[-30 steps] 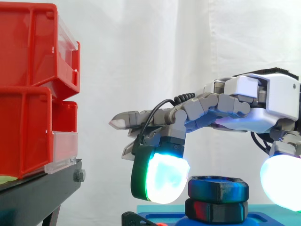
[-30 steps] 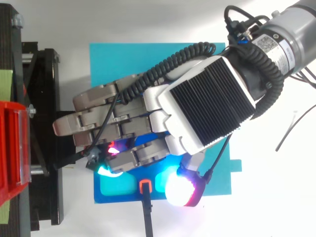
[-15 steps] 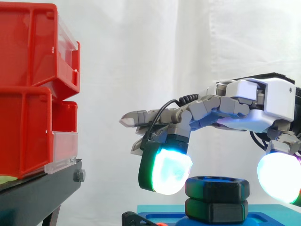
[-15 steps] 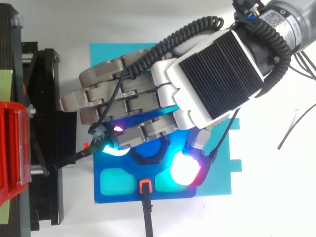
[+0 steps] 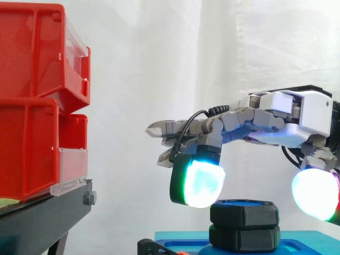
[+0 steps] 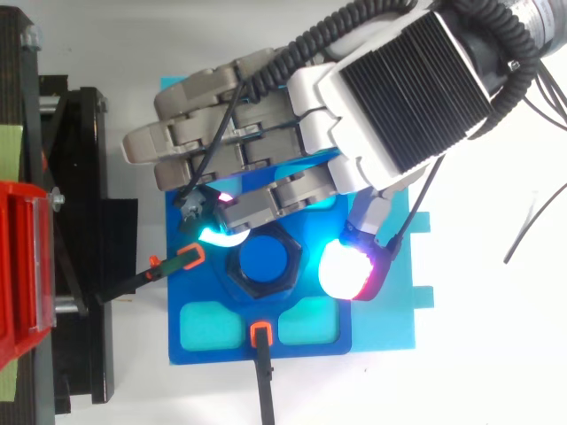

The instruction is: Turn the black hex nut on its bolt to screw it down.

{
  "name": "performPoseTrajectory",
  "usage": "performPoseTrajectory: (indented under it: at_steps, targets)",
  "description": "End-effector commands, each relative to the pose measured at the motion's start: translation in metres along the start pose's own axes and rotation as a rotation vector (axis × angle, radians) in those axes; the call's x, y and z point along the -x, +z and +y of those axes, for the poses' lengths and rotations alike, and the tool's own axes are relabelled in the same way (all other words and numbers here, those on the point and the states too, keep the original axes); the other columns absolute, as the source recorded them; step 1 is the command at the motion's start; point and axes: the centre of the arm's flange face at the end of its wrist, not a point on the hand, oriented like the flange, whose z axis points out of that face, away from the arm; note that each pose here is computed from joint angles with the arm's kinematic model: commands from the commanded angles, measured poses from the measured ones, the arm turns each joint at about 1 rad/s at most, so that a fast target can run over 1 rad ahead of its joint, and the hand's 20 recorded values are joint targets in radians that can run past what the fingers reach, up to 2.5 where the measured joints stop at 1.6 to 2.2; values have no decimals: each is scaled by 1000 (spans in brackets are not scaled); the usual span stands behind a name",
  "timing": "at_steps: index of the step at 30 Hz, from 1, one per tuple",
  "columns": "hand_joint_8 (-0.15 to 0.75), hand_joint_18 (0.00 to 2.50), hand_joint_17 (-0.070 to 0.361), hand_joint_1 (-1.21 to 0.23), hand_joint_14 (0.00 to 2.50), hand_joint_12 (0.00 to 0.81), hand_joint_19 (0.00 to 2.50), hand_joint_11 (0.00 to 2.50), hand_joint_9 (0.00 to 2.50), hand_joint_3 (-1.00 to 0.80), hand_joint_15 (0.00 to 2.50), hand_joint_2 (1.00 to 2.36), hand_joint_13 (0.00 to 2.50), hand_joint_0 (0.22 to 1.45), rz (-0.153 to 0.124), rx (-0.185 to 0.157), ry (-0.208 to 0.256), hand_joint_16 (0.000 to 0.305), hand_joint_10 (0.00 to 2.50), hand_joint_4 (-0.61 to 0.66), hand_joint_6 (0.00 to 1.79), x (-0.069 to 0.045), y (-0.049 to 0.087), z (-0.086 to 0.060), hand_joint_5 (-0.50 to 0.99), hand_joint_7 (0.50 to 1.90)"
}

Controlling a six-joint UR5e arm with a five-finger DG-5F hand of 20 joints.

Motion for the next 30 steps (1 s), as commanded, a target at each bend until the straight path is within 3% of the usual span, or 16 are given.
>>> performPoseTrajectory:
  at_steps: [1, 6, 13, 18, 23, 27, 28, 30]
  targets:
    - [393, 76, 103, -451, 0, 311, 315, 66, 423, -500, 0, 1000, 214, 405, -13, 25, 14, 46, 2, 379, 500, 3, 7, 4, -97, 1046]
    - [408, 98, 112, -481, 0, 326, 316, 87, 423, -500, 0, 1000, 220, 373, -22, 37, 37, 50, 0, 390, 501, 6, 17, 9, -106, 1002]
    - [414, 122, 117, -510, 0, 340, 307, 94, 420, -500, 0, 1000, 223, 359, -49, 64, 19, 52, 2, 393, 501, 7, 38, 23, -111, 973]
    - [410, 119, 116, -494, 0, 338, 309, 85, 417, -500, 0, 1000, 220, 366, -74, 72, 5, 52, 1, 389, 501, 9, 51, 31, -112, 967]
    - [403, 110, 113, -469, 0, 332, 313, 97, 413, -500, 0, 1000, 215, 380, -116, 94, -6, 50, 3, 379, 501, 10, 68, 40, -113, 968]
    - [395, 102, 110, -458, 0, 325, 317, 97, 411, -500, 0, 1000, 212, 394, -118, 90, 9, 49, 2, 375, 501, -4, 73, 43, -113, 967]
    - [395, 101, 110, -457, 0, 325, 315, 97, 411, -500, 0, 1000, 212, 394, -110, 88, 18, 49, 2, 380, 501, -15, 73, 43, -113, 972]
    - [393, 100, 109, -457, 0, 324, 317, 97, 410, -500, 0, 1000, 212, 396, -104, 83, 28, 49, 2, 373, 501, -16, 71, 41, -113, 971]
